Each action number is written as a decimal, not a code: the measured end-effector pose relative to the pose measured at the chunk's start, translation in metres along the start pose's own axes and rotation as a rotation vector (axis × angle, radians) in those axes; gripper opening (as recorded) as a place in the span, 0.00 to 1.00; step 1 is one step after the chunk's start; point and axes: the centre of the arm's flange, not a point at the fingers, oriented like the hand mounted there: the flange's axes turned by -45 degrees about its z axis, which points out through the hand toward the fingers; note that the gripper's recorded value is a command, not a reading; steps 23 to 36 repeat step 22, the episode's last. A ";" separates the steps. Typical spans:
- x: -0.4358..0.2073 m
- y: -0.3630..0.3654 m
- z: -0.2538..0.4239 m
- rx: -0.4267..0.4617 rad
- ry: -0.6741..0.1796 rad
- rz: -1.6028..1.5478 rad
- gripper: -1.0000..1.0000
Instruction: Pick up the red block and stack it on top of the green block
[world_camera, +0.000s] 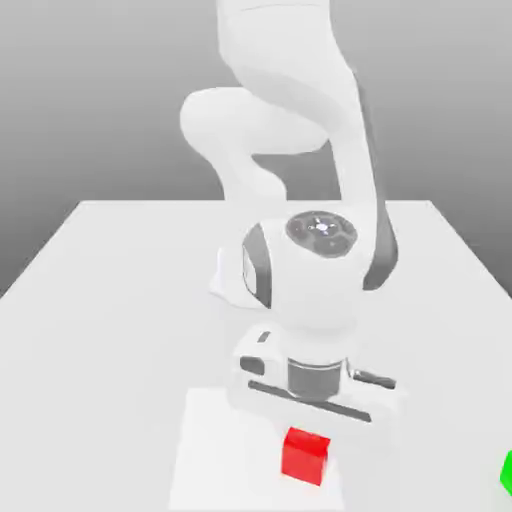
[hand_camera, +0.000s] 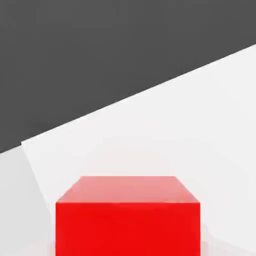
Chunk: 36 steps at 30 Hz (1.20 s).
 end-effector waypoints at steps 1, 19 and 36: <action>0.000 0.000 -0.011 -0.001 0.000 0.000 0.00; -0.076 -0.257 -0.013 0.001 -0.004 -0.950 1.00; -0.076 -0.257 -0.013 0.001 -0.004 -0.950 1.00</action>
